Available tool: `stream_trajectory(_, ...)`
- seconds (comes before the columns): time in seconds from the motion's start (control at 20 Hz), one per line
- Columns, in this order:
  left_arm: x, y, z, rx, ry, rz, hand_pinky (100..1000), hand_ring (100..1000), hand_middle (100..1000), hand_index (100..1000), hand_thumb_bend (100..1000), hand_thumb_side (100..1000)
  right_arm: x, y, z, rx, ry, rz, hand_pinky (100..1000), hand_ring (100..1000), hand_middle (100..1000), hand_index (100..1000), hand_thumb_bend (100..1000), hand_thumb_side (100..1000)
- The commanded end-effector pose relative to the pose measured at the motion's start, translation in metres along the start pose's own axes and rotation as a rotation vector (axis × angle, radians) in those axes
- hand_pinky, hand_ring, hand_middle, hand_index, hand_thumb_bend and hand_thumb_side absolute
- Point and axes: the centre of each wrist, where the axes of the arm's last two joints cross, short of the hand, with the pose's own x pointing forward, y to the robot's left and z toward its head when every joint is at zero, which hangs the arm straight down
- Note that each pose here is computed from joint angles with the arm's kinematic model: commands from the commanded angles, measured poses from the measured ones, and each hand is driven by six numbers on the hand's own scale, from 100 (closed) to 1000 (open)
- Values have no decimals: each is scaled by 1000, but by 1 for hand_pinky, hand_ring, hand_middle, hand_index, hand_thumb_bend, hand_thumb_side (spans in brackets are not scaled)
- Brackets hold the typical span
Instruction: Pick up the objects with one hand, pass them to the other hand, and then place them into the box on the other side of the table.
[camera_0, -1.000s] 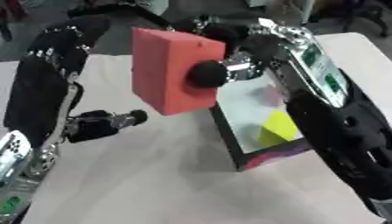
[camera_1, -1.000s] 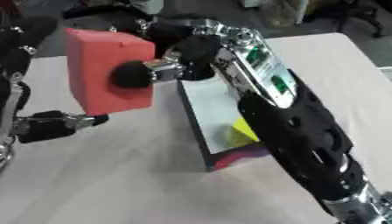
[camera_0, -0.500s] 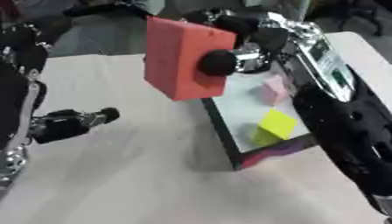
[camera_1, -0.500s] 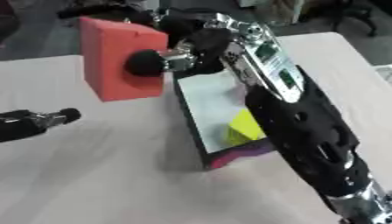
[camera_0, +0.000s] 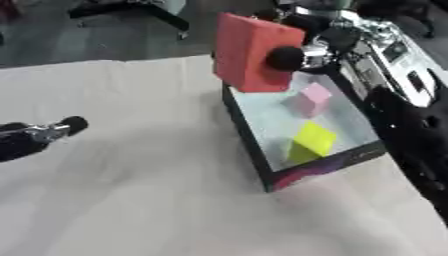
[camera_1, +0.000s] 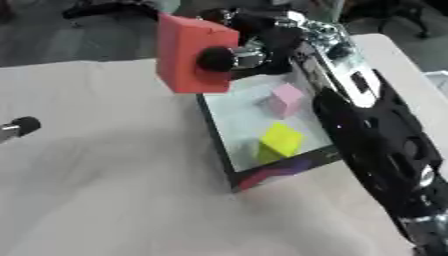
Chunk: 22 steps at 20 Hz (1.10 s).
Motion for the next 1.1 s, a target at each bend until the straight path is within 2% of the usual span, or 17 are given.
stream_trajectory(0.05,-8,17,-9,50,36,1,801,791,758,838,883,398,3,-18,29,-77,64,70,982,942,175,553,417,190)
stream_trajectory(0.1,-10,17,-8,55,56,11,807,789,750,826,859,433,-1,-23,37,-100,82,85,980,943,184,564,418,192)
stream_trajectory(0.15,-11,18,-8,59,72,23,810,788,749,821,784,460,-4,-26,44,-119,99,101,979,943,186,566,366,169)
stream_trajectory(0.2,-11,19,-8,63,89,36,813,786,749,819,851,463,-8,-30,51,-138,115,116,978,942,187,567,420,198)
stream_trajectory(0.5,-17,24,-11,110,170,110,820,780,748,819,807,484,-33,-44,90,-257,200,200,972,939,205,586,420,200)
stream_trajectory(0.65,-18,24,-11,116,178,122,820,780,748,819,807,484,-41,-47,96,-273,210,219,972,939,205,586,420,200)
stream_trajectory(0.85,-16,22,-10,125,216,161,827,779,747,814,775,505,-44,-51,106,-342,230,275,964,951,280,667,404,135)
stream_trajectory(0.9,-15,21,-9,127,222,167,830,780,748,814,775,505,-46,-51,105,-343,234,293,964,962,311,695,395,100)
stream_trajectory(1.1,-14,21,-11,135,228,179,833,782,750,815,777,503,-51,-50,100,-291,237,352,990,1000,457,832,353,100)
